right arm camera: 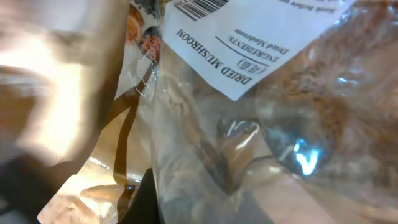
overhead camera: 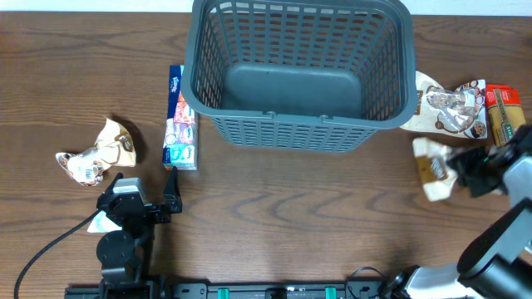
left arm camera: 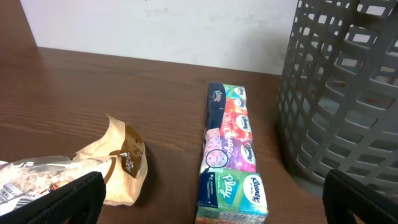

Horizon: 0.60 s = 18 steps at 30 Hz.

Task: Pack container
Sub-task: 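Lift the mushroom bag with the right gripper over the basket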

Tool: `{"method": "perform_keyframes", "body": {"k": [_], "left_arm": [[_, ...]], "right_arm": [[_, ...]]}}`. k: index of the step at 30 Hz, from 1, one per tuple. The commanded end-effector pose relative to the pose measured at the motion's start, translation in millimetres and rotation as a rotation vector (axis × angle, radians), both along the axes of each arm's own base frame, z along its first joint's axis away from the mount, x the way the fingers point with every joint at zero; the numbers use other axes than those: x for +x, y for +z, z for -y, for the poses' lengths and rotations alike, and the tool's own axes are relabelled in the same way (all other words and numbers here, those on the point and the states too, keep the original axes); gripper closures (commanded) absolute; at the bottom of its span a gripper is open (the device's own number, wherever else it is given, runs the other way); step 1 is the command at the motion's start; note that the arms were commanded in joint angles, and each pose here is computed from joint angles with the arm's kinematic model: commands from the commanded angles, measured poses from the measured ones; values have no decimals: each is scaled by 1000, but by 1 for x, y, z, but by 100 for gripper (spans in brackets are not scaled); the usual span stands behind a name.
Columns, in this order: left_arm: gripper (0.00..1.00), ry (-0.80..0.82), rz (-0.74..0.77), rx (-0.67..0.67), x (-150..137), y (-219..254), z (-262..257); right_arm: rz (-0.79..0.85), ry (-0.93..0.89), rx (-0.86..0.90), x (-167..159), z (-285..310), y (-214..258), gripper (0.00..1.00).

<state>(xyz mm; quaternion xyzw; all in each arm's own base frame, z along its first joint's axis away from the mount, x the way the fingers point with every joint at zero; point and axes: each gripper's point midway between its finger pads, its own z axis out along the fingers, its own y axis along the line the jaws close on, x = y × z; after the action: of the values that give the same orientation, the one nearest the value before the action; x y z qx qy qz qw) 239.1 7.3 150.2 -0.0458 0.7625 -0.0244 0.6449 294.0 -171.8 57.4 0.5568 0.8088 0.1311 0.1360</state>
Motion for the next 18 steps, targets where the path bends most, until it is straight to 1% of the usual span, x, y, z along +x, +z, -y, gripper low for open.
{"method": "perform_keyframes", "body": {"k": [1, 4, 7, 9, 11, 14, 18], "left_arm": [[1, -9, -27, -5, 0, -14, 1], [1, -9, -27, -5, 0, -14, 1], [1, -9, -27, -5, 0, -14, 1], [1, -9, -27, -5, 0, -14, 1], [2, -9, -27, -5, 0, -14, 1], [1, -9, -27, -5, 0, -14, 1], [1, -9, -27, -5, 0, -14, 1]], "right_arm": [[280, 127, -165, 42, 7, 120, 99], [448, 190, -313, 50, 2, 221, 99], [614, 243, -425, 47, -16, 313, 99], [746, 318, -440, 47, -41, 364, 99], [894, 426, -415, 50, -75, 407, 99], [1023, 556, -357, 56, -121, 441, 99], [1065, 710, -272, 76, -179, 441, 99]]}}
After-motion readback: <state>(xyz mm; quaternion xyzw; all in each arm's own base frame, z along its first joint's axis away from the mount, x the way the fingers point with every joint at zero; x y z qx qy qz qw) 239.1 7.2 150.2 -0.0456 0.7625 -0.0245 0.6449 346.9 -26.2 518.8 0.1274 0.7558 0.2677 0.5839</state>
